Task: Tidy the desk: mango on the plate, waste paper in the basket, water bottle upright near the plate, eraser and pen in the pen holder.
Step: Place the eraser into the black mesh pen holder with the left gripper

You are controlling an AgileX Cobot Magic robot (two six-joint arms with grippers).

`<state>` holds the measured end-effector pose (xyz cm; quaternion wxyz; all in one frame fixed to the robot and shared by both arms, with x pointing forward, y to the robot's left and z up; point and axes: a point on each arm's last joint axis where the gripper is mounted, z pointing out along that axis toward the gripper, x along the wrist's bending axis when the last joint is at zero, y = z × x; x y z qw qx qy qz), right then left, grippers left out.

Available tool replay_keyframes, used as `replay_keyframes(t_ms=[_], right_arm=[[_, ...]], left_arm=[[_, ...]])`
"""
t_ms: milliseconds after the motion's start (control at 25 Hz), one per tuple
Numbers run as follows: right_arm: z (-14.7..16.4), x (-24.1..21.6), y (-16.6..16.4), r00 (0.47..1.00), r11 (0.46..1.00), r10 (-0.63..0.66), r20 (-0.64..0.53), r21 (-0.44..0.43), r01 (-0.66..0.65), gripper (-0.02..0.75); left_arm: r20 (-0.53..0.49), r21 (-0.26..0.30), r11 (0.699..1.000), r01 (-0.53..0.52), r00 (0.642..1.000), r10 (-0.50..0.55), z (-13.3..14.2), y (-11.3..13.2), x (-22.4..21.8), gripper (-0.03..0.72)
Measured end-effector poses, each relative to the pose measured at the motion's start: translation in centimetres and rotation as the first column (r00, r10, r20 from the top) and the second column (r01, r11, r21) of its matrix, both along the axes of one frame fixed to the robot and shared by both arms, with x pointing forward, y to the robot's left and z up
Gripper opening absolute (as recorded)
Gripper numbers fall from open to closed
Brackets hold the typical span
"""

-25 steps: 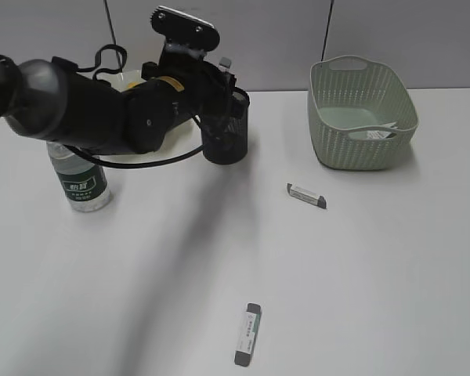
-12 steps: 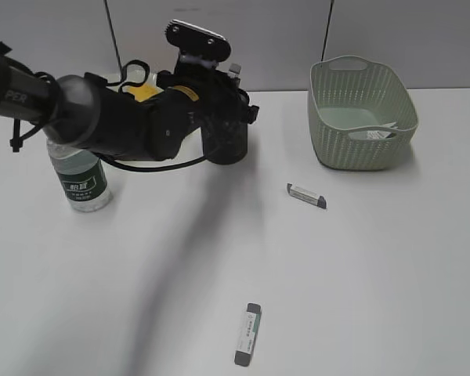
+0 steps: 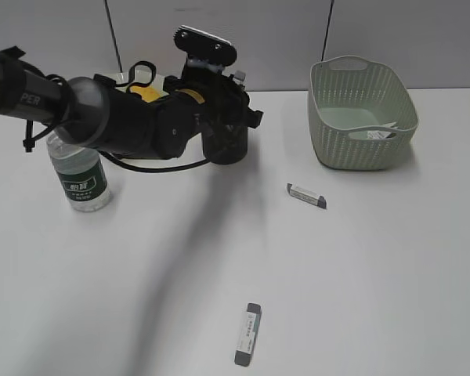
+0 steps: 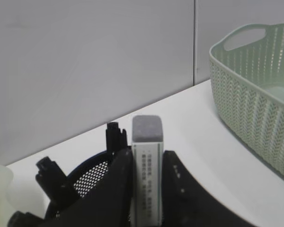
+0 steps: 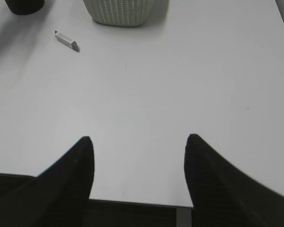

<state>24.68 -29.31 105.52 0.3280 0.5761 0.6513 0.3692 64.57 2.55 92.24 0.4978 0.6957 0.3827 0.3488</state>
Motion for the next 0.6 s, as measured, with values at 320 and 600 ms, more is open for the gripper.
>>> replay_keyframes(t_ms=[320,600], right_arm=[[0.0,0.0,0.0,1.000,1.000,0.000,0.001,0.000,0.000,0.478],[0.0,0.0,0.0,1.000,1.000,0.000,0.001,0.001,0.000,0.478]], left_arm=[[-0.009,0.005,1.000,-0.002,1.000,0.002,-0.1,0.2,0.1,0.233],[0.017,-0.005,1.000,0.009,1.000,-0.009,1.9,0.3,-0.1,0.516]])
